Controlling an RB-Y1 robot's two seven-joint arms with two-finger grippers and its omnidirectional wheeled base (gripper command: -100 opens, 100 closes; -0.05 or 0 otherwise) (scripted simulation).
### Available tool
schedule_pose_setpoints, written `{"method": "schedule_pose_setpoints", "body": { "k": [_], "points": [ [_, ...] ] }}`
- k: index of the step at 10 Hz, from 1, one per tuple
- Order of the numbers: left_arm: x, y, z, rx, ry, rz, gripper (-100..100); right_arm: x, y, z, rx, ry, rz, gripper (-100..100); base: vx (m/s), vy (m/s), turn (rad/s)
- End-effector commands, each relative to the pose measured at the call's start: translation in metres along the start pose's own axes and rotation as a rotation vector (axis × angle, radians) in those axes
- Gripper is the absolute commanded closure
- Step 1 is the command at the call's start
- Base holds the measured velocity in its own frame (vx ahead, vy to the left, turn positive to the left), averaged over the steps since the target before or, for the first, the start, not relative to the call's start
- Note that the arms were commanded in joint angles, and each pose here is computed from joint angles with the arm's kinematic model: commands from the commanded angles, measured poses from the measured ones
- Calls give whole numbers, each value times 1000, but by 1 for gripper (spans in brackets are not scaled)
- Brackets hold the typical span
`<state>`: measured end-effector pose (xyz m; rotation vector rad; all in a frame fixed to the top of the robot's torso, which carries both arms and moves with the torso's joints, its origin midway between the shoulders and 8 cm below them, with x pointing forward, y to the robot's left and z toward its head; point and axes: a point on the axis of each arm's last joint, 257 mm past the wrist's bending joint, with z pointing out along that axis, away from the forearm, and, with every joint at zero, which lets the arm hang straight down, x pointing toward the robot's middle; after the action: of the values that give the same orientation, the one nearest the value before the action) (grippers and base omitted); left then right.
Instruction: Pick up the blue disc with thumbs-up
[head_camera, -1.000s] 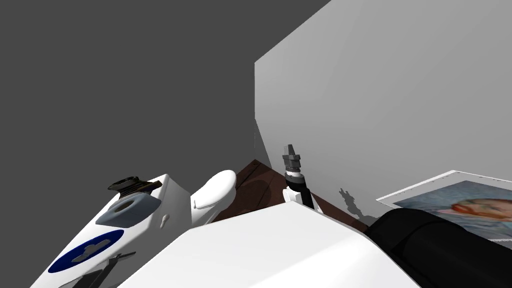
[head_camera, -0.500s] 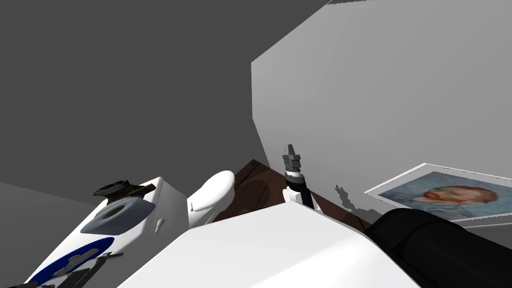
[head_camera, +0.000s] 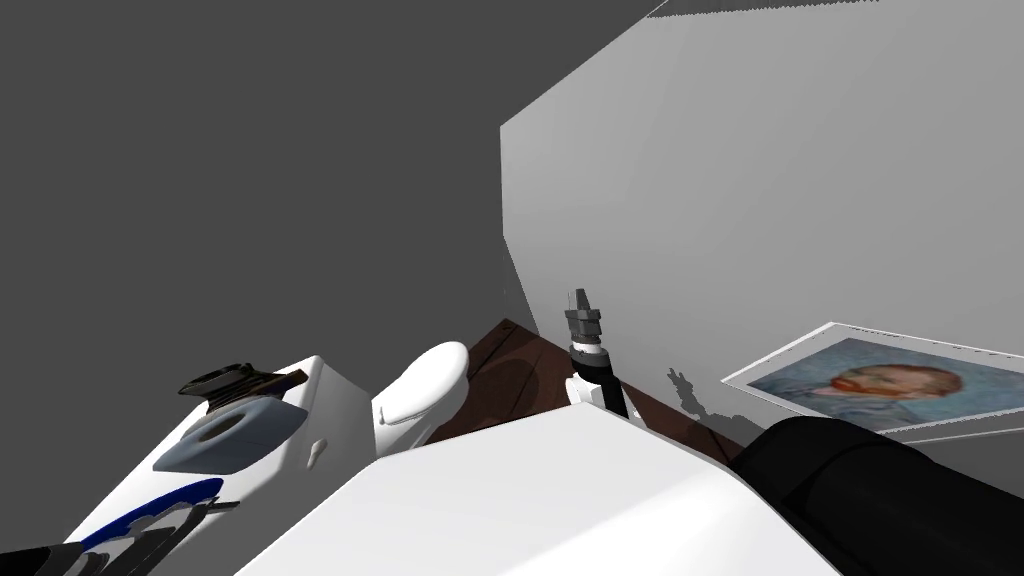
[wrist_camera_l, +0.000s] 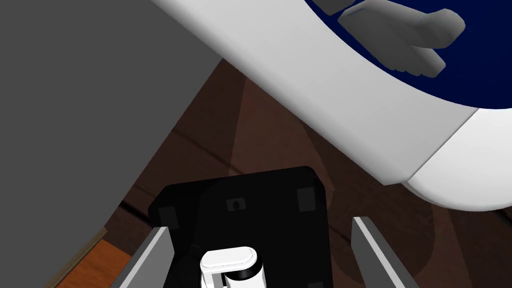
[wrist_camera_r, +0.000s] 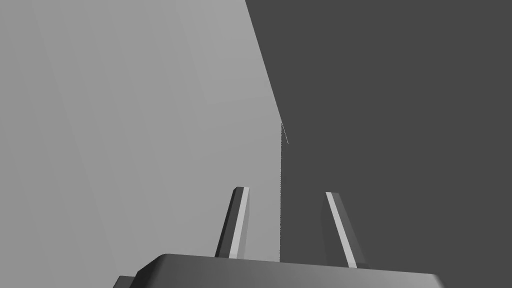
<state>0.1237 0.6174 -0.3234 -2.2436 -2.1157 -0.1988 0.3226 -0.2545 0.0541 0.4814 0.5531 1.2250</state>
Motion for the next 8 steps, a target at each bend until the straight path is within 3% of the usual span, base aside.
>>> {"method": "schedule_pose_setpoints", "body": {
  "k": [1, 4, 6, 8],
  "points": [
    [4, 4, -1, 2, 5, -7, -100, 0, 0, 0, 0, 0, 0, 0, -23, 5, -76],
    [8, 2, -1, 12, 21, 48, -100, 0, 0, 0, 0, 0, 0, 0, -5, 1, 5],
    [39, 12, -13, 54, 101, 166, -100, 0, 0, 0, 0, 0, 0, 0, -25, 2, -128],
    [39, 16, -15, 57, 106, 179, -100, 0, 0, 0, 0, 0, 0, 0, -25, 5, -12]
  ]
}}
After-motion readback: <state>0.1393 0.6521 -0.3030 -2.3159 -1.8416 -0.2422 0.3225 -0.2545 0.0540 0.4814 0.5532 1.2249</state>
